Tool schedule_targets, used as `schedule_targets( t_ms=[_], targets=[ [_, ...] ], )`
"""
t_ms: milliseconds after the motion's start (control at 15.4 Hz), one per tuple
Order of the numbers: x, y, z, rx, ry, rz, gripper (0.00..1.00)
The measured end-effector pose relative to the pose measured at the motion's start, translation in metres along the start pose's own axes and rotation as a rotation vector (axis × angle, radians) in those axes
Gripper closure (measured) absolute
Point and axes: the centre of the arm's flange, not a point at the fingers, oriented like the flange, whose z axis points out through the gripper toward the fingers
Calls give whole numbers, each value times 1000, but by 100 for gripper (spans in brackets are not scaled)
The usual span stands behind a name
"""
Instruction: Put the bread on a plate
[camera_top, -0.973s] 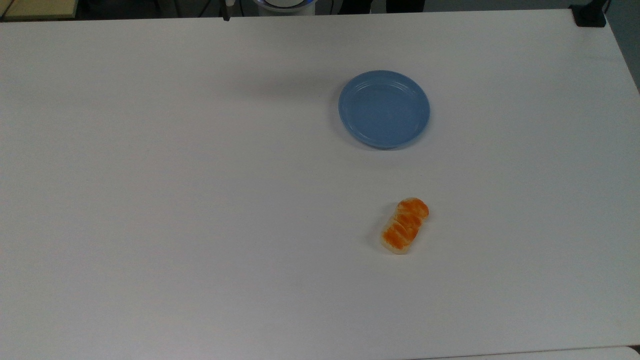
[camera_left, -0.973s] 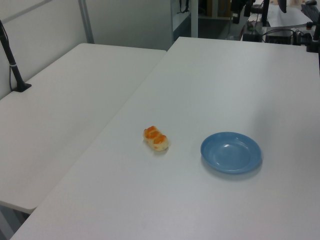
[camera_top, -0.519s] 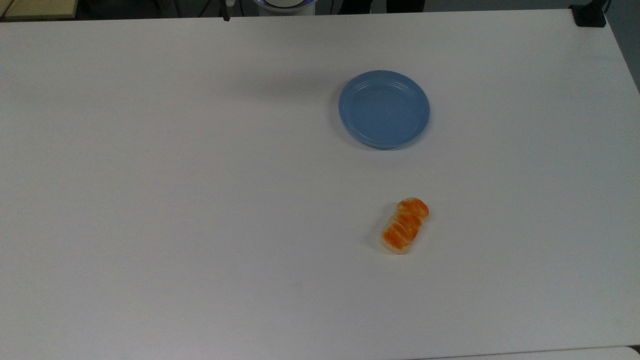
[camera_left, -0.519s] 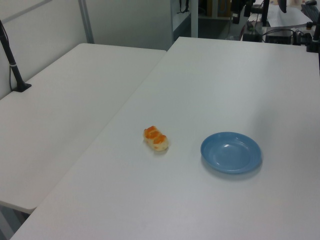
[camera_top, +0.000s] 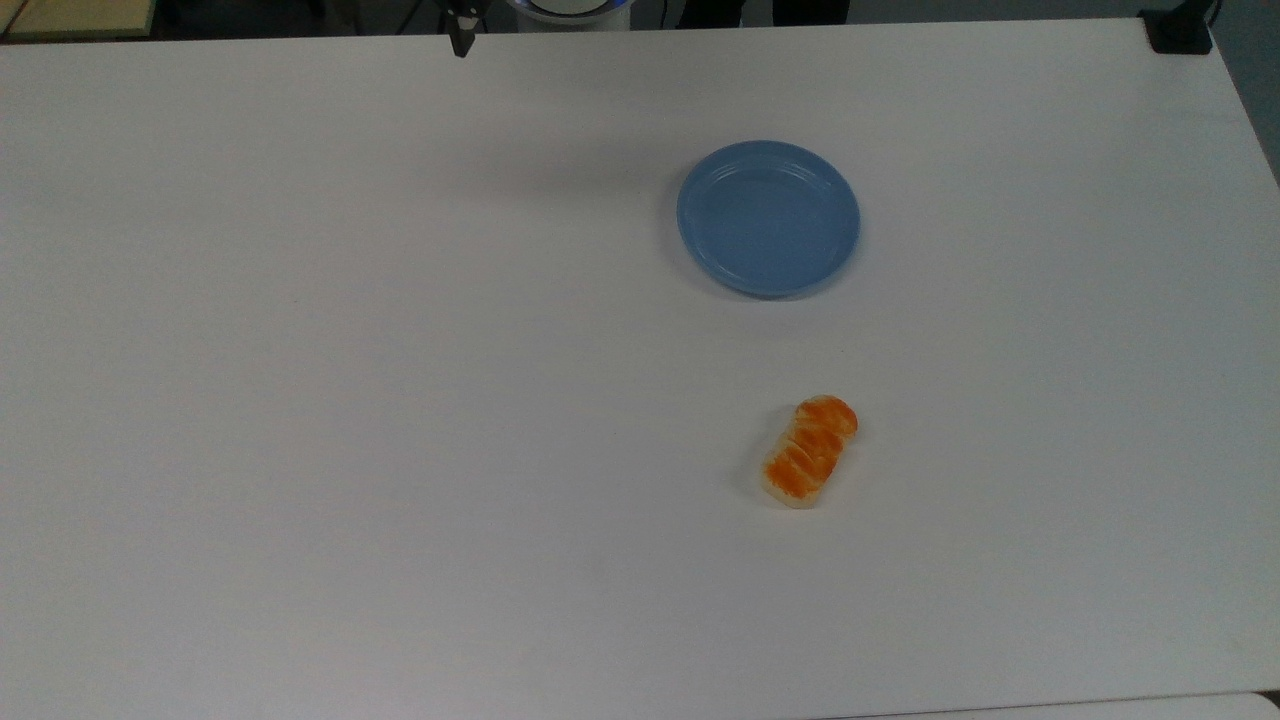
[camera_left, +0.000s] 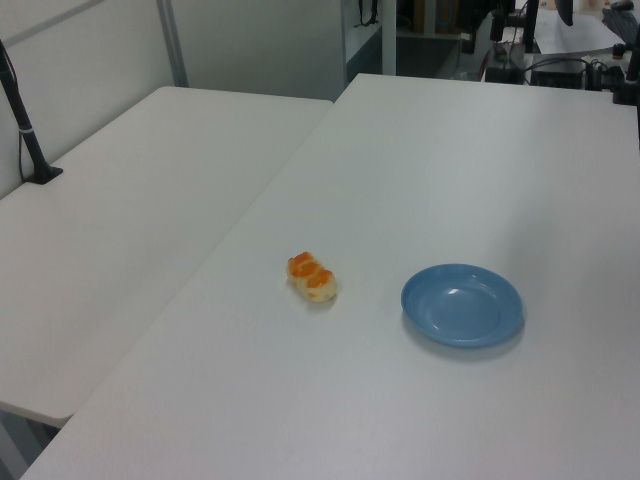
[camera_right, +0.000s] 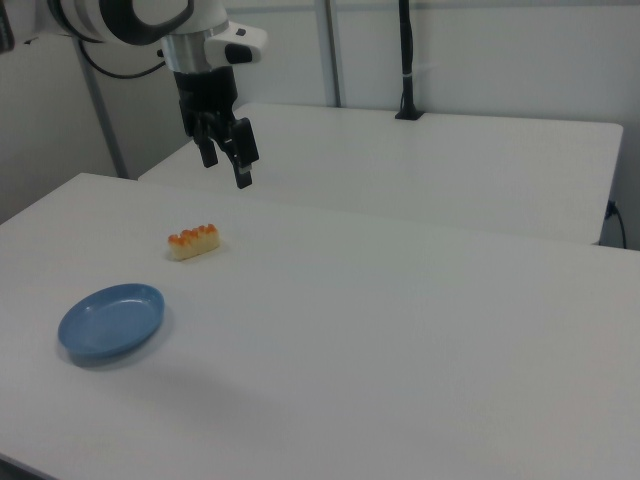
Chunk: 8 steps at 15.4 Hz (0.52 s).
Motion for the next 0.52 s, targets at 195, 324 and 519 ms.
schedule_targets(
  t_ms=[195,324,519],
  targets=[
    [5,-20,16,12,14,100,0],
    [8,-39,33,12,15,130,0],
    [11,-72,56,9,9,134,0]
  ],
)
